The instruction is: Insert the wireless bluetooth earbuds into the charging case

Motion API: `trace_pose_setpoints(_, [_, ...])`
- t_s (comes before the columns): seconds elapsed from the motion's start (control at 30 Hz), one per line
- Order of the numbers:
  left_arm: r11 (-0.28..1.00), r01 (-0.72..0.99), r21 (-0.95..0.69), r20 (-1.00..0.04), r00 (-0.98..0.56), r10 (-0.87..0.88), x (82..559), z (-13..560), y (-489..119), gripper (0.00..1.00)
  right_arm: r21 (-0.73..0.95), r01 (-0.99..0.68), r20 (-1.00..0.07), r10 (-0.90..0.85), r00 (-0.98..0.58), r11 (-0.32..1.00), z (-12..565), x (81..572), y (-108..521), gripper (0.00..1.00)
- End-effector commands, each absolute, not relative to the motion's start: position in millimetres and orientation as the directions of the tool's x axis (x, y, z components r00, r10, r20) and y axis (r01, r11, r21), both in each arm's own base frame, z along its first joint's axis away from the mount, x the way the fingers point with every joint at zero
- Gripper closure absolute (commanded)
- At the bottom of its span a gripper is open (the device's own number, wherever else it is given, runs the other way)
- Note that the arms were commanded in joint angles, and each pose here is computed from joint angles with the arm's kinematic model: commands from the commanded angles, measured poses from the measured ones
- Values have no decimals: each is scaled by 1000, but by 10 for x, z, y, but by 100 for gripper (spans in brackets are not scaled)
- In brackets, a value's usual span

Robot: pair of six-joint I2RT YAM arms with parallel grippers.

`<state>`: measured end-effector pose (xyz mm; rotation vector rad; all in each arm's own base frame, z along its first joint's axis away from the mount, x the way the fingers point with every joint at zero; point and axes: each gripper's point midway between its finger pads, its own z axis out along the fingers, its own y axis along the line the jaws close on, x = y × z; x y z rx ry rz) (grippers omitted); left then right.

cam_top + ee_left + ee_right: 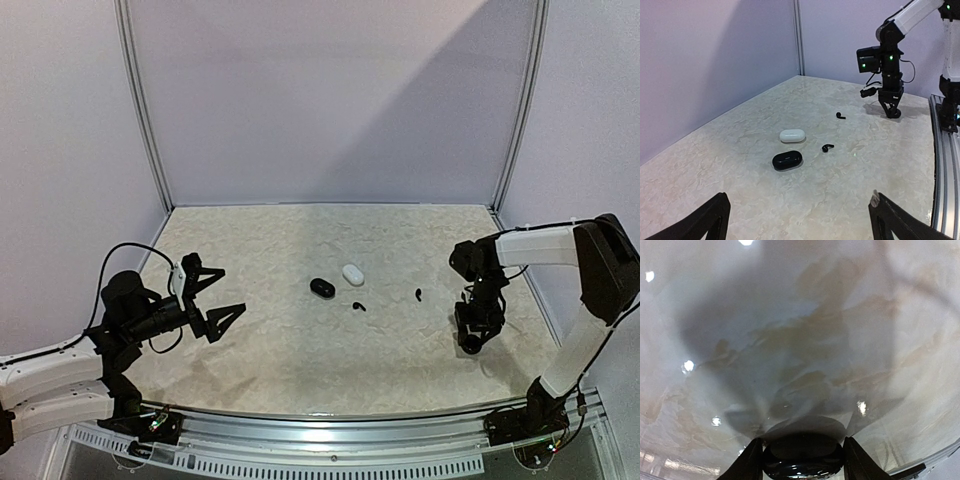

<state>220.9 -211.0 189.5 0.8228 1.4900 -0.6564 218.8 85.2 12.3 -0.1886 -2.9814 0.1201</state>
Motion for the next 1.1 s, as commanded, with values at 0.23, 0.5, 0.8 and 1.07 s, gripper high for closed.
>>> trace_pose_setpoints(0.23, [567, 820, 76, -992, 7, 123, 2157, 1843, -2130, 1, 33, 116, 96, 112, -989, 993, 231, 2354, 1049, 67])
trace_pose_setpoints(0.5, [664, 747, 39, -999, 11, 46, 2332, 2091, -2024, 1, 209, -148, -444, -41, -895, 967, 1443, 3315, 1925, 71])
trace_pose_setpoints(0.8, [754, 635, 165, -985, 151, 88, 2542, 2572, -1890, 8, 416, -534, -830, 66, -554, 736, 3281, 3736, 3662, 75])
trace_pose_setpoints(1.07, [684, 695, 223, -964, 261, 49, 2598, 3153, -2200, 19, 403, -819, -915, 164, -368, 409, 4158, 3208, 4848, 74])
